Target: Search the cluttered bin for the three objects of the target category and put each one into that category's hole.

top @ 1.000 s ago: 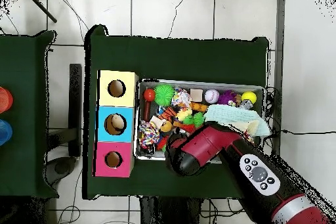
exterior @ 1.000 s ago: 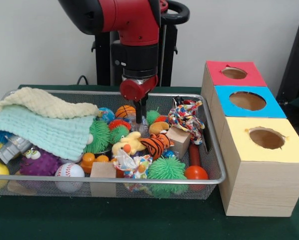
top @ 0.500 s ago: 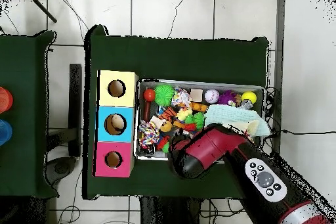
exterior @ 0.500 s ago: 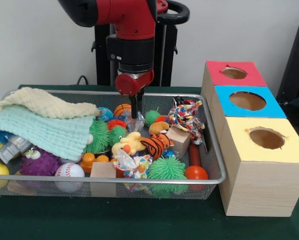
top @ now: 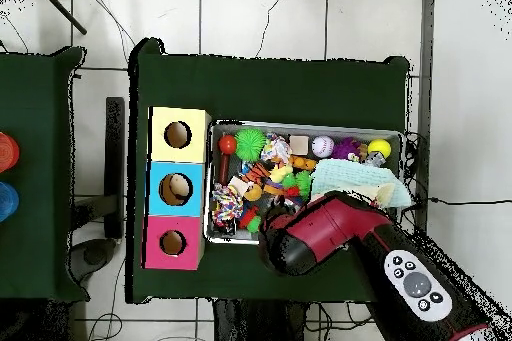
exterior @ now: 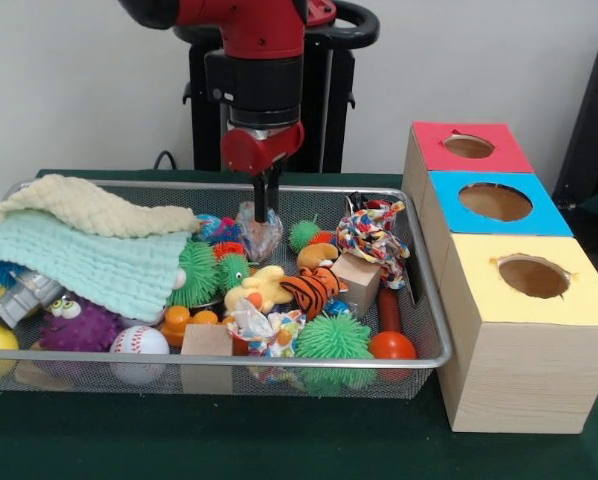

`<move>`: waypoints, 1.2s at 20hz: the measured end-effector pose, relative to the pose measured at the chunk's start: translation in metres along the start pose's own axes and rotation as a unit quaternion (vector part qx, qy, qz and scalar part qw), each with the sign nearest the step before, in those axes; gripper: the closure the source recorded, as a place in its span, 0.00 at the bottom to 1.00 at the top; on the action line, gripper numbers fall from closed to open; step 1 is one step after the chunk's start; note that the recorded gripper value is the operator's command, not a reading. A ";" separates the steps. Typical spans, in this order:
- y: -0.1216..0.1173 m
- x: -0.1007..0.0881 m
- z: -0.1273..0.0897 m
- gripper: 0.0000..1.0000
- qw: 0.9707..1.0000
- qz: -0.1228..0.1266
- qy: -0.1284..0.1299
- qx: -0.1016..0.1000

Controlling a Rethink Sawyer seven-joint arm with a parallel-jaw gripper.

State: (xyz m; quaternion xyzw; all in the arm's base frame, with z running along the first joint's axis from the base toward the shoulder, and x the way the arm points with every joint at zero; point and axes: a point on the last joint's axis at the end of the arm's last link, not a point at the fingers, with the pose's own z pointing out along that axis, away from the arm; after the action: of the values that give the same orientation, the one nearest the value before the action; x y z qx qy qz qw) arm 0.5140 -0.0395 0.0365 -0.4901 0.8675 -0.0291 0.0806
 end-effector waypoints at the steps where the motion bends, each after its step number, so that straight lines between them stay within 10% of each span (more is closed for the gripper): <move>1: -0.003 -0.002 -0.008 1.00 1.000 0.007 0.001 0.003; 24: -0.052 -0.023 -0.107 1.00 0.989 0.145 0.009 0.040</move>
State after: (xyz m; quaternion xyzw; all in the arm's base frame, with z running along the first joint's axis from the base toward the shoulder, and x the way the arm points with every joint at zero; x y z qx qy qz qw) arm 0.5517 -0.0499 0.1508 -0.3552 0.9282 -0.0562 0.0960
